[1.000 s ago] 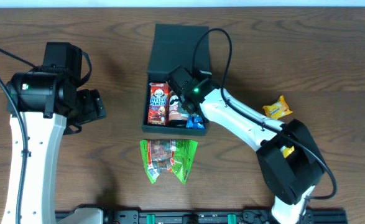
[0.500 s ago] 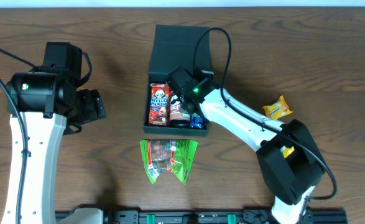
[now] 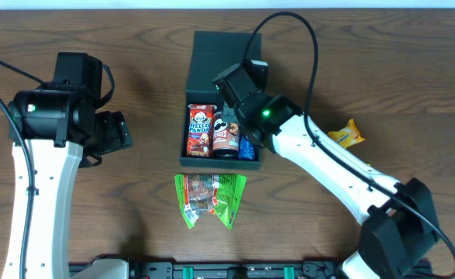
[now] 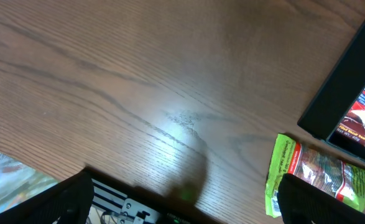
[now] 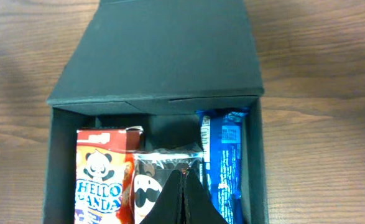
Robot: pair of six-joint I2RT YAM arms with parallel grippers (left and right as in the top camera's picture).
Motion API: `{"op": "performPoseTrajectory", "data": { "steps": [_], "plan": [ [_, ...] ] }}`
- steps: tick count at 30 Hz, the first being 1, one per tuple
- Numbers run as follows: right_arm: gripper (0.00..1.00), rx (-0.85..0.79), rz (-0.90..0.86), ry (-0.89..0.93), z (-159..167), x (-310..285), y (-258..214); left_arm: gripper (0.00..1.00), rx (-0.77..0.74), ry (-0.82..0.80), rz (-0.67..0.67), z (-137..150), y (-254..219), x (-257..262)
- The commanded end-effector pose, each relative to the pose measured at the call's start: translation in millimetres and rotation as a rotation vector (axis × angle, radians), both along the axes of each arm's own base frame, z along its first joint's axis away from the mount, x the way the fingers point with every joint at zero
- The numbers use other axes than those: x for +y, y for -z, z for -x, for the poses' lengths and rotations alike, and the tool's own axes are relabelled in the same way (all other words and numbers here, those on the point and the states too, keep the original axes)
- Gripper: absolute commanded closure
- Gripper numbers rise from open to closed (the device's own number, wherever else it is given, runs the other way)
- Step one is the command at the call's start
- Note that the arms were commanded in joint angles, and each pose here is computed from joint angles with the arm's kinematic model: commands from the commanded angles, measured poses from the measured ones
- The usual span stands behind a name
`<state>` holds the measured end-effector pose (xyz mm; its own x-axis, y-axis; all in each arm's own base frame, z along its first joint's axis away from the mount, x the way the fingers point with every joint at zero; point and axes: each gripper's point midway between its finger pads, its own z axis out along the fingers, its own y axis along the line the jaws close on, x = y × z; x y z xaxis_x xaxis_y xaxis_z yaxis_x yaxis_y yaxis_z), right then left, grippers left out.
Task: Pack container
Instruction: 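Push the blue bar down upright against the box's right wall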
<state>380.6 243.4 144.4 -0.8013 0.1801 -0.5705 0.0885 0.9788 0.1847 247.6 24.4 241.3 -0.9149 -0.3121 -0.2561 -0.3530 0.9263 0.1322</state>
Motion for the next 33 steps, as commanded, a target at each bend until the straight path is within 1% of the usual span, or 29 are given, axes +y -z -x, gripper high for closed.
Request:
{"op": "performPoseTrajectory", "data": {
  "steps": [1,9,18,23,26,31,33],
  "plan": [
    [0.98,0.033,0.013,-0.013,-3,0,15,0.05,0.006,-0.011,-0.017,1,1,4],
    [0.98,0.059,-0.039,-0.044,-16,22,48,0.05,0.006,-0.011,-0.017,1,1,4],
    [0.98,0.108,0.008,-0.039,-16,19,80,0.05,0.006,-0.011,-0.017,1,1,4],
    [0.98,0.19,-0.018,-0.077,-1,25,89,0.05,0.006,-0.011,-0.017,1,1,4],
    [0.99,0.208,-0.004,-0.081,5,24,92,0.05,0.006,-0.011,-0.017,1,1,4],
    [0.98,0.222,-0.006,-0.081,7,23,93,0.05,0.006,-0.011,-0.017,1,1,4],
    [0.99,0.195,-0.009,-0.073,1,23,90,0.05,0.006,-0.011,-0.017,1,1,4]
  ]
}}
